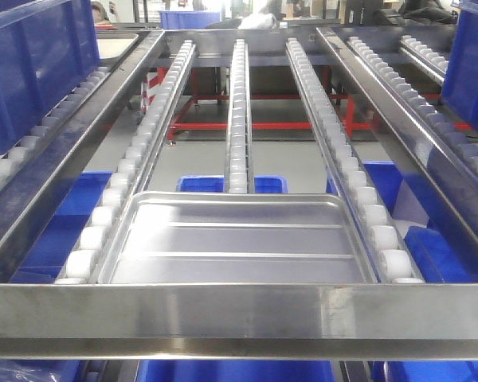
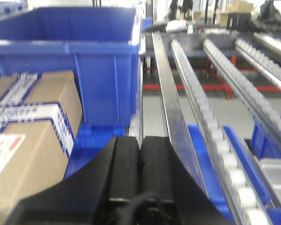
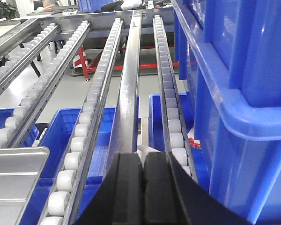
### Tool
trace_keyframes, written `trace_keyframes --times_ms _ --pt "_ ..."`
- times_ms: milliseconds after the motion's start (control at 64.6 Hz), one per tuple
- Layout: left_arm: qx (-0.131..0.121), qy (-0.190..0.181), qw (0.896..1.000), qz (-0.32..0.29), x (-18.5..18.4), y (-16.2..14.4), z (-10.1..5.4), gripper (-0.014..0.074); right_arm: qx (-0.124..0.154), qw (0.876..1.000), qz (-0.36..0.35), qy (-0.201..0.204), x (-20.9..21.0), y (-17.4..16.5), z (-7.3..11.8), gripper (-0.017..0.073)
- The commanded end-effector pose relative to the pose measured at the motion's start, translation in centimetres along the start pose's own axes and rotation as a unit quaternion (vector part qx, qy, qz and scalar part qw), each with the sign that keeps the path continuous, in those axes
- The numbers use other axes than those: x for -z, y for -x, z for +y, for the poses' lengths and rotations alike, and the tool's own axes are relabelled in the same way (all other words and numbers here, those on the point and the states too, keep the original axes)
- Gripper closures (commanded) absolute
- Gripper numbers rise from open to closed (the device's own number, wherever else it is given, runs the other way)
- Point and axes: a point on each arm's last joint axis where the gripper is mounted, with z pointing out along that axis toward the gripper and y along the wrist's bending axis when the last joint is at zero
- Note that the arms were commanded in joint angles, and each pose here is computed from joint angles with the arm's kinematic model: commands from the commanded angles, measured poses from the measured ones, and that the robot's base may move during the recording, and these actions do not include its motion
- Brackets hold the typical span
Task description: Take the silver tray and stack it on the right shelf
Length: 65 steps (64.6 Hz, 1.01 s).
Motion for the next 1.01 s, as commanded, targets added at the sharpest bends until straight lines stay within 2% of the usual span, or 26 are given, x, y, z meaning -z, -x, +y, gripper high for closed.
trace_keyframes --times_ms 0,418,495,712,851,928,990 --pt "0.005 0.006 0.999 -0.054 0.1 0.3 0.1 0.0686 0.005 0.999 -0.053 0.003 0.2 0.9 0.1 0.0508" --pt "0.005 0.006 0.998 -0.056 0.1 0.4 0.1 0.0686 0.005 0.999 -0.053 0.003 0.2 0.9 0.1 0.0508" --pt "0.024 0.006 0.999 -0.048 0.1 1.4 0.2 0.0685 0.005 0.999 -0.053 0.003 0.2 0.9 0.1 0.0508" --pt "0.021 -0.007 0.999 0.029 -0.2 6.5 0.4 0.0685 0.005 0.999 -0.053 0.003 0.2 0.9 0.1 0.0508" --pt "0.026 -0.015 0.995 0.091 -1.8 10.0 0.5 0.0685 0.005 0.999 -0.053 0.003 0.2 0.9 0.1 0.0508" --pt "0.056 -0.028 0.989 0.135 -3.2 11.2 0.3 0.0685 0.005 0.999 -0.053 0.003 0.2 0.9 0.1 0.0508" --pt "0.081 -0.040 0.980 0.180 -4.6 11.9 0.1 0.0685 0.005 0.999 -0.053 0.003 0.2 0.9 0.1 0.0508"
